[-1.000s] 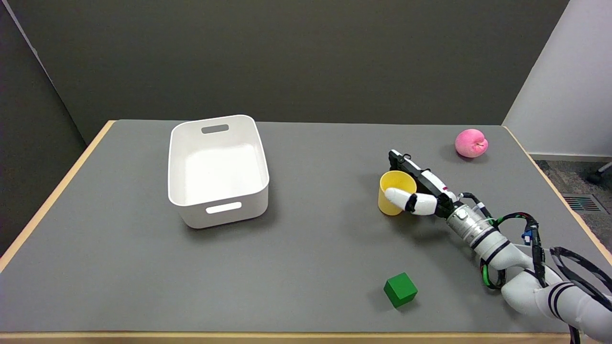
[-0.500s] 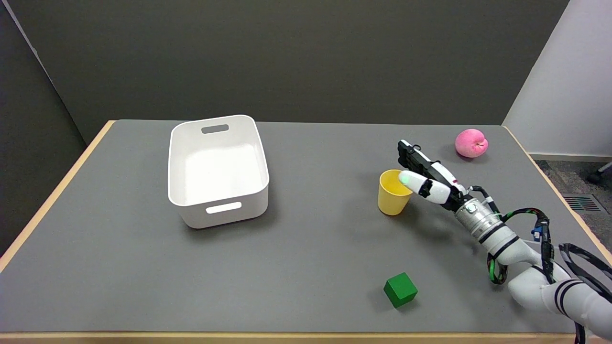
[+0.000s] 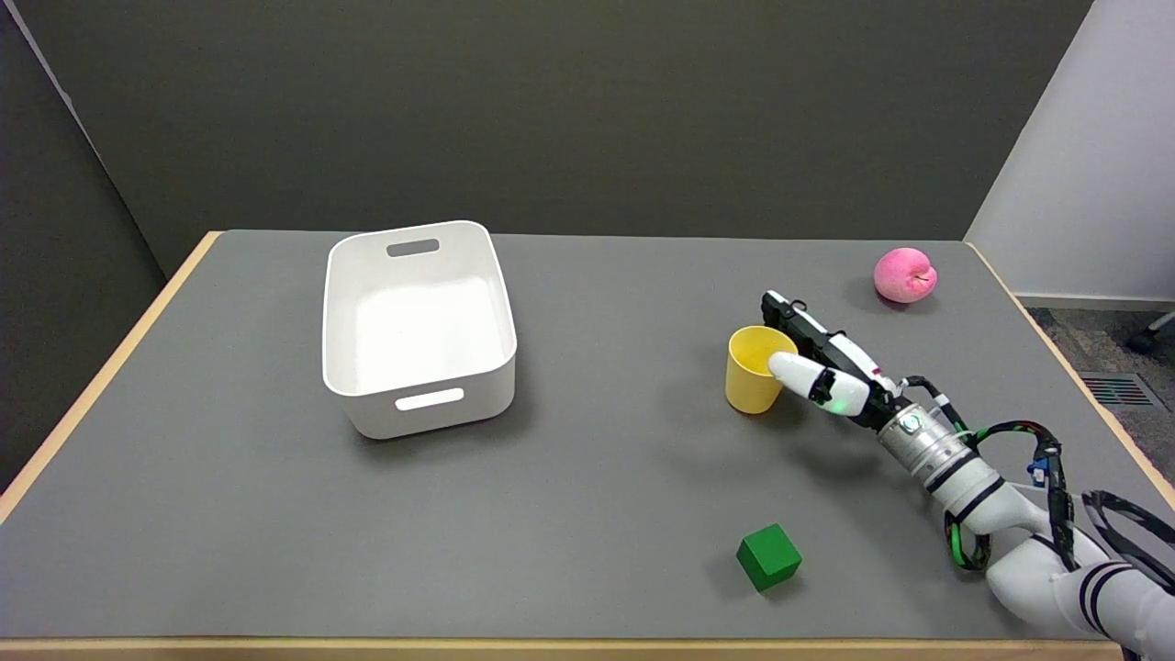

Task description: Pick up the cup.

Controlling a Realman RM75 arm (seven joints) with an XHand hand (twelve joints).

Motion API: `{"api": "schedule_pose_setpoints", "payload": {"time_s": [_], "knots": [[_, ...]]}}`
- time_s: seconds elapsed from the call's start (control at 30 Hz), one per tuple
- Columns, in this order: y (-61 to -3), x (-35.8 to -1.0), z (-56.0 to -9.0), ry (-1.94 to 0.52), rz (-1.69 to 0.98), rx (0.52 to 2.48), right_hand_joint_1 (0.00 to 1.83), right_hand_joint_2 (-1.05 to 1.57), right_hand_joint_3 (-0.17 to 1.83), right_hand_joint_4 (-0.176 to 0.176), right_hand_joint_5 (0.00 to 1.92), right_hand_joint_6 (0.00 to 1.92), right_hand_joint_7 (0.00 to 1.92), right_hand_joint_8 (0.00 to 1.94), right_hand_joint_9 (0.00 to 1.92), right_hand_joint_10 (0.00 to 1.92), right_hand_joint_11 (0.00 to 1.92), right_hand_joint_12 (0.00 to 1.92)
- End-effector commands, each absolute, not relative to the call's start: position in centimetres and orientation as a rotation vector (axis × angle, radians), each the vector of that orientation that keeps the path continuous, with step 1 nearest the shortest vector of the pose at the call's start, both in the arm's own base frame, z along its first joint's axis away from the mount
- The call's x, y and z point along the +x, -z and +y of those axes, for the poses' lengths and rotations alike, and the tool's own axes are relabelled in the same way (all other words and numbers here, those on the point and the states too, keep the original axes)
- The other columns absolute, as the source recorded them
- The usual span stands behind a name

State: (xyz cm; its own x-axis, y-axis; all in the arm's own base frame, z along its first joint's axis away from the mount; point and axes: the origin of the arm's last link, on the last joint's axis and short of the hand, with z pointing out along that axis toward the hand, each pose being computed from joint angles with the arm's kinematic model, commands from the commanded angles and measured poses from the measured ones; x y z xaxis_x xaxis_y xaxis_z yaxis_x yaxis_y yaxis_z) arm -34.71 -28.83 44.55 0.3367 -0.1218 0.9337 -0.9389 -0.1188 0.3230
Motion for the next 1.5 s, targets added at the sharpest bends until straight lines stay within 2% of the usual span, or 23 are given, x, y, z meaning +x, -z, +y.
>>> {"api": "schedule_pose_setpoints", "payload": {"time_s": [0.03,0.93,1.0,1.1,1.5], "knots": [[-43.2,-35.7,-27.5,-0.928,-1.052,1.547,0.5,0.52,0.81,-0.129,0.0,0.0,0.0,0.0,0.0,0.0,0.0,0.05],[-41.4,-35.2,-30.9,-0.804,-1.06,1.613,0.59,0.51,0.8,-0.127,0.0,0.0,0.0,0.0,0.0,0.0,0.0,0.07],[-41.3,-35.4,-31.2,-0.793,-1.061,1.605,0.6,0.51,0.8,-0.126,0.0,0.0,0.0,0.0,0.0,0.0,0.0,0.05],[-41.2,-35.6,-31.3,-0.787,-1.064,1.596,0.63,0.57,0.68,-0.121,0.0,0.0,0.0,0.0,0.0,0.0,0.0,0.03],[-40.0,-36.0,-31.9,-0.78,-1.083,1.586,0.67,0.56,0.68,-0.123,0.0,0.0,0.0,0.0,0.0,0.0,0.0,0.02]]}}
